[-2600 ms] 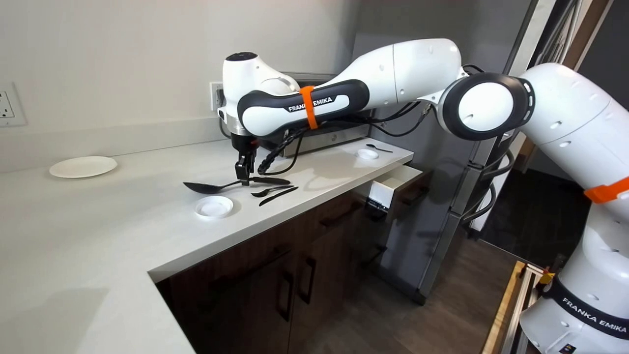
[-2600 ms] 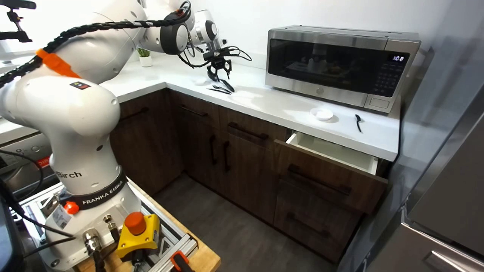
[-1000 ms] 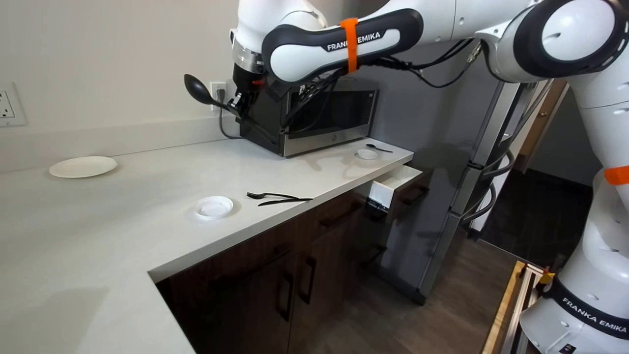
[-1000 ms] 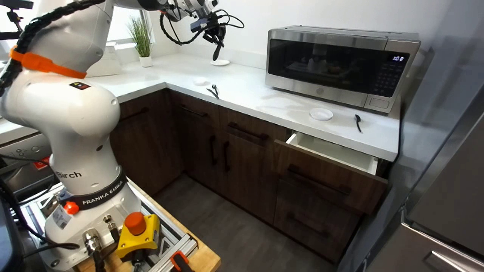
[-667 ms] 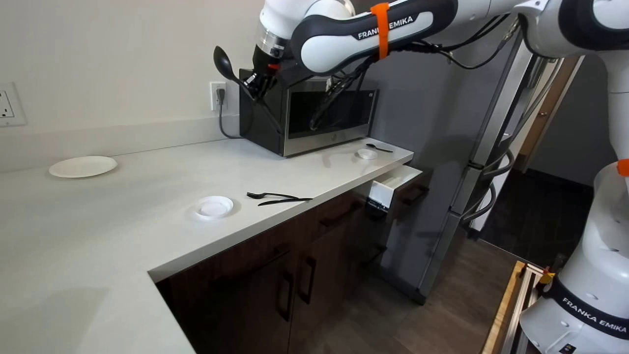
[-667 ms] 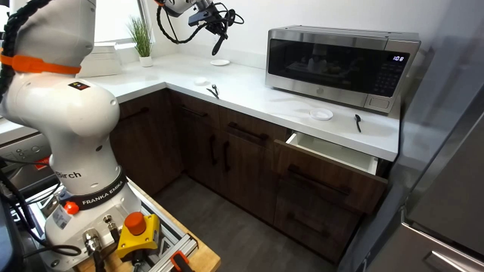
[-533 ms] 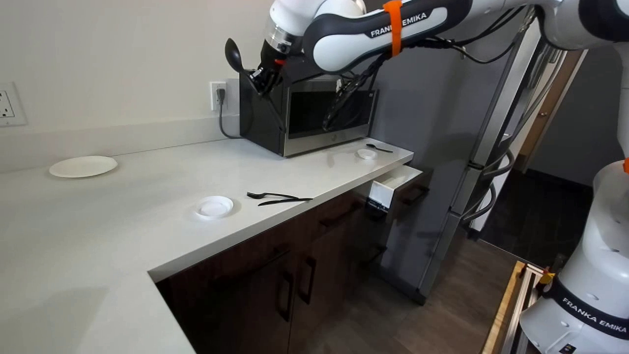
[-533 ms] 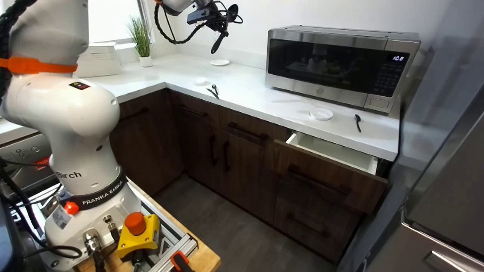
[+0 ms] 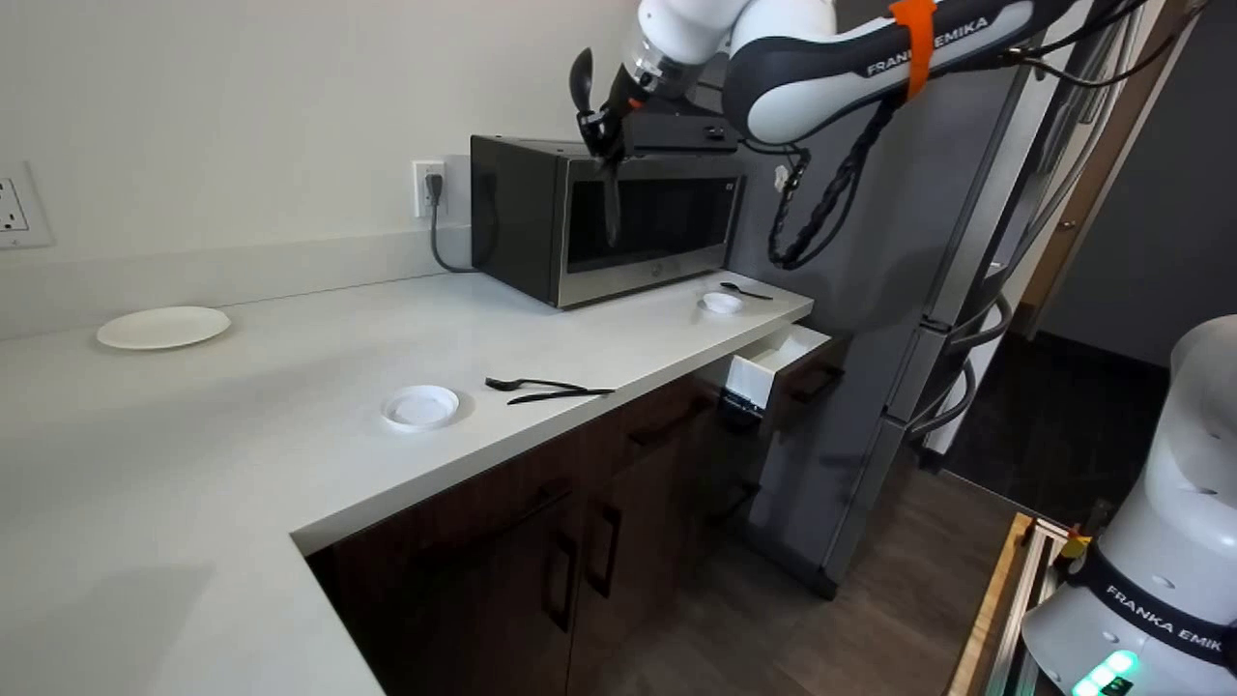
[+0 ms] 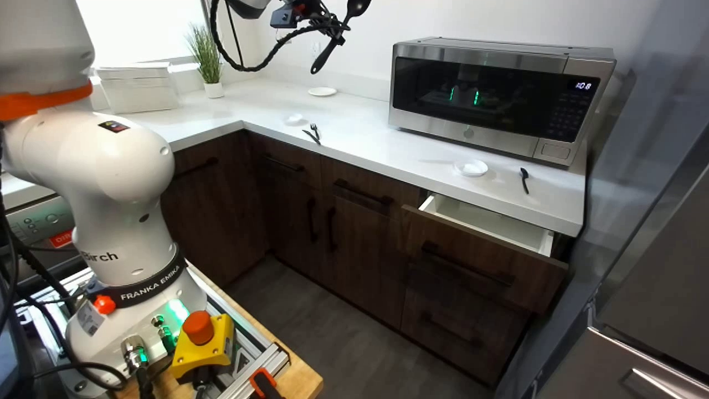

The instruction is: Move the spoon on the counter to the open drawer

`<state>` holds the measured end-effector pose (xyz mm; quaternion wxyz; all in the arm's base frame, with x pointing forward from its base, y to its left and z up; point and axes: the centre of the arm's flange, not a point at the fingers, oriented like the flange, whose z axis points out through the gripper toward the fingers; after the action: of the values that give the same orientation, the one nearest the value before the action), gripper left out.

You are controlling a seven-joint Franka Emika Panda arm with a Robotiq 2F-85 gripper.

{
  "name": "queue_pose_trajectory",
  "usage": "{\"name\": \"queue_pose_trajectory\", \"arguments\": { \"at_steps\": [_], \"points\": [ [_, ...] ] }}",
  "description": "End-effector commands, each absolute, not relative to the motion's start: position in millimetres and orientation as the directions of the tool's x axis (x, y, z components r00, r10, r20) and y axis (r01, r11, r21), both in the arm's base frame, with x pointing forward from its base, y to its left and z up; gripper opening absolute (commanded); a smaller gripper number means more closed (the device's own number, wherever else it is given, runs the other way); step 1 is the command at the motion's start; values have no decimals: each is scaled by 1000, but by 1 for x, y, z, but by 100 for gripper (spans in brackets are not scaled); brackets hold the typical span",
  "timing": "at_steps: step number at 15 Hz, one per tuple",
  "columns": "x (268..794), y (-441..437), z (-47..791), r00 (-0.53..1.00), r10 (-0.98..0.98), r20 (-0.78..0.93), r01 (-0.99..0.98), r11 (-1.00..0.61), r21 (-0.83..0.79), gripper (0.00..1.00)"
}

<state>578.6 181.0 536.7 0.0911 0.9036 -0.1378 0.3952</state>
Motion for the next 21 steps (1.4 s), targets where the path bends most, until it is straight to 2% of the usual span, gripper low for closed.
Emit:
{"name": "queue_pose_trajectory", "arguments": {
  "at_steps": [1, 2, 3, 4, 8, 9, 11, 16, 21],
  "points": [
    [503, 136, 519, 539, -332, 775, -466, -883, -54, 4],
    [493, 122, 513, 507, -376, 776, -500, -861, -91, 4],
    [542, 146, 532, 572, -309, 760, -453, -891, -22, 4],
    [534, 139, 531, 566, -319, 761, -465, -885, -25, 15],
    [538, 145, 533, 570, -305, 763, -452, -892, -19, 15],
    [539, 146, 531, 572, -304, 762, -451, -892, -18, 4],
    [551, 127, 546, 523, -420, 741, -537, -838, -96, 4],
    [566, -7, 571, 410, -664, 625, -715, -660, -233, 4],
    [568, -137, 547, 213, -818, 535, -875, -403, -268, 4]
  ]
}}
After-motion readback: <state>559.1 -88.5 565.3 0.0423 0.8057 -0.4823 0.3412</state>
